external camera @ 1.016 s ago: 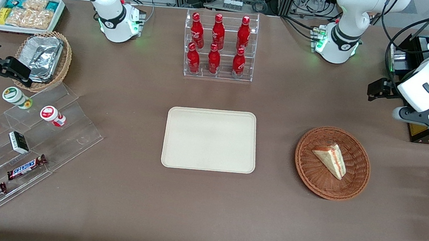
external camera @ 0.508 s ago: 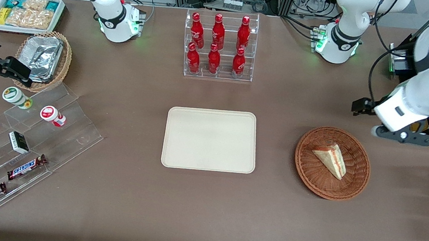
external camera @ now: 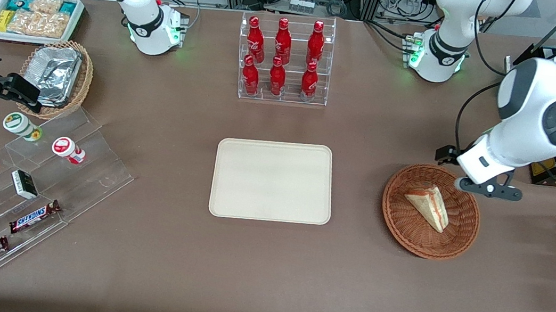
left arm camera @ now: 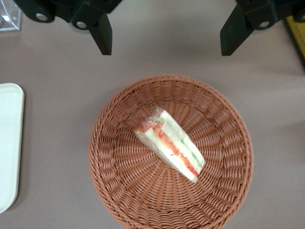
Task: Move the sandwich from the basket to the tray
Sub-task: 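Move the left gripper over the wrapped sandwich in the wicker basket, then lower the left gripper and close it on the sandwich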
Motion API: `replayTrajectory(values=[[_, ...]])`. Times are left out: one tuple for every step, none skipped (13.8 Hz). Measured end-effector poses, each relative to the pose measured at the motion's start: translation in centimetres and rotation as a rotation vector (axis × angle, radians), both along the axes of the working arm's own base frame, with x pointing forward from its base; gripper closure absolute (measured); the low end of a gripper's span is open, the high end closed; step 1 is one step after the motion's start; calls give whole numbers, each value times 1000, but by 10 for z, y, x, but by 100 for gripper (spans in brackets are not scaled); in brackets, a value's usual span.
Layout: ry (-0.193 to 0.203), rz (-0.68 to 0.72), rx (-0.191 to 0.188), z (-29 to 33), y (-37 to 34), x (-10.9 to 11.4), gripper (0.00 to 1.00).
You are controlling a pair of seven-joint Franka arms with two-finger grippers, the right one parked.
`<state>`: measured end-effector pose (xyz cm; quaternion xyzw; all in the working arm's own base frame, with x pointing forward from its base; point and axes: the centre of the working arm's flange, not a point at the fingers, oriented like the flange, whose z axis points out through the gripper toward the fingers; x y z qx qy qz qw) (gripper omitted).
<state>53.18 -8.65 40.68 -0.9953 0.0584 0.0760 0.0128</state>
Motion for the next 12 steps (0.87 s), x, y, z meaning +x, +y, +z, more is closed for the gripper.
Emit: replayTrajectory(values=[[-8, -1, -3, -16, 0, -2, 0], [-15, -1, -6, -32, 1, -5, 0], [-22, -1, -9, -45, 1, -8, 0], [-22, 0, -10, -54, 2, -10, 0], [-20, 6, -10, -60, 3, -11, 0], [-23, 32, -7, -62, 4, -11, 0], [-31, 88, -1, -63, 4, -10, 0], [-45, 167, 6, -64, 4, -8, 0], [-59, 257, 13, -66, 3, -6, 0], [-68, 343, 20, -69, 3, -4, 0], [-76, 427, 26, -73, 3, -2, 0], [-83, 512, 31, -76, 2, -1, 0]])
